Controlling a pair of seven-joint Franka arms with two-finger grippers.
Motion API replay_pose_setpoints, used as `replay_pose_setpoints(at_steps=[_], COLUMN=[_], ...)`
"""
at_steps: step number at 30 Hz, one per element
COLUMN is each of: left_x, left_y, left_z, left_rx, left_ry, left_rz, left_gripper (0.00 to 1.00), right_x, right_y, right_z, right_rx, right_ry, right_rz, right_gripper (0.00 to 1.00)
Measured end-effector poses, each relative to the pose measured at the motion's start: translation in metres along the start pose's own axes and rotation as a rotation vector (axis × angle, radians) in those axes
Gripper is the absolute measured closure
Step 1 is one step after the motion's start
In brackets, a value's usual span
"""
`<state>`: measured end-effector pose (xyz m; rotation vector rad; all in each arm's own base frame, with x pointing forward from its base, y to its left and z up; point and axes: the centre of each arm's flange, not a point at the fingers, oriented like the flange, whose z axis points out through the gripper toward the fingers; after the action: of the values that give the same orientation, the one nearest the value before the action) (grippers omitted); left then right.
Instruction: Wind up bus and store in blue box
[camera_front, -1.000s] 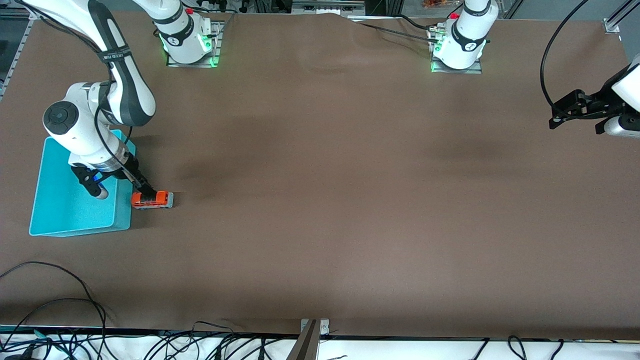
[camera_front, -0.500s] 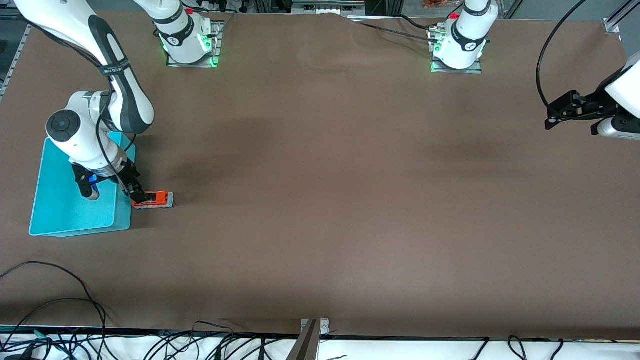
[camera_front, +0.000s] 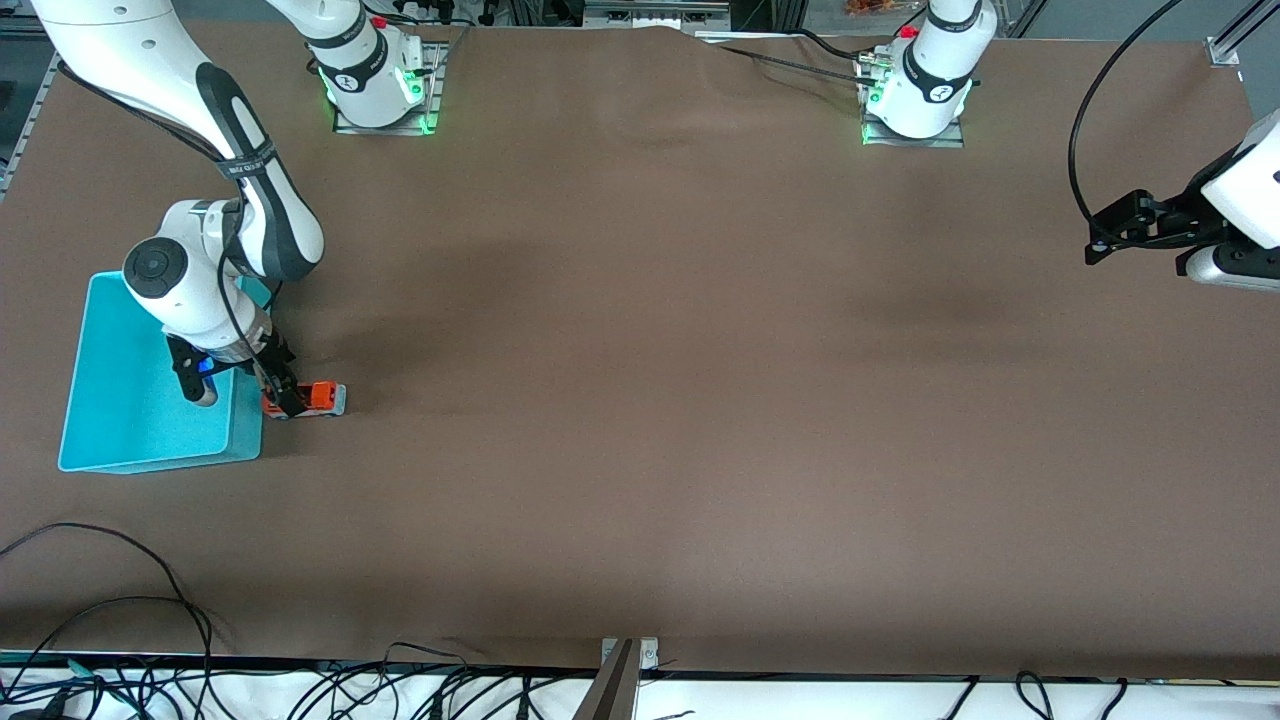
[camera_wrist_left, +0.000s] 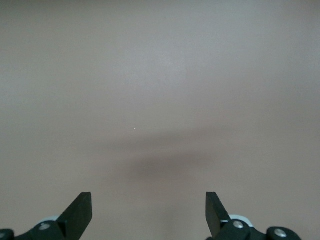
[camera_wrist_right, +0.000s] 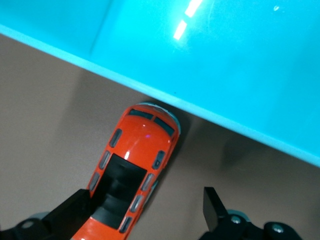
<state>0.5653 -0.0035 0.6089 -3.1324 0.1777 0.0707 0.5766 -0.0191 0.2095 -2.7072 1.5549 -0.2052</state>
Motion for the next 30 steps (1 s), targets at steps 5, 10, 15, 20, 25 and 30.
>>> replay_pose_setpoints(at_steps=[5, 10, 15, 20, 25, 30], left_x=[0.0, 0.0, 0.0, 0.0, 0.0, 0.0], left_y=[0.0, 0.0, 0.0, 0.0, 0.0, 0.0], left_z=[0.0, 0.0, 0.0, 0.0, 0.0, 0.0], left_rx=[0.0, 0.0, 0.0, 0.0, 0.0, 0.0], left_ry=[0.0, 0.0, 0.0, 0.0, 0.0, 0.0], left_rz=[0.0, 0.0, 0.0, 0.0, 0.0, 0.0], left_gripper=[0.0, 0.0, 0.0, 0.0, 0.0, 0.0], right_x=[0.0, 0.003, 0.01, 0.009, 0.008, 0.005], right_y=[-0.001, -0.004, -0.014, -0.017, -0.016, -0.013], right_z=[0.002, -0.001, -0.011, -0.013, -0.007, 0.006], right_rx=[0.002, 0.013, 0.038, 0.045, 0.037, 0.022], right_ry=[0.002, 0.008, 0.024, 0.025, 0.02, 0.011], right_rz=[0.001, 0.002, 0.004, 0.001, -0.001, -0.002], right_gripper=[0.0, 0.0, 0.0, 0.0, 0.0, 0.0])
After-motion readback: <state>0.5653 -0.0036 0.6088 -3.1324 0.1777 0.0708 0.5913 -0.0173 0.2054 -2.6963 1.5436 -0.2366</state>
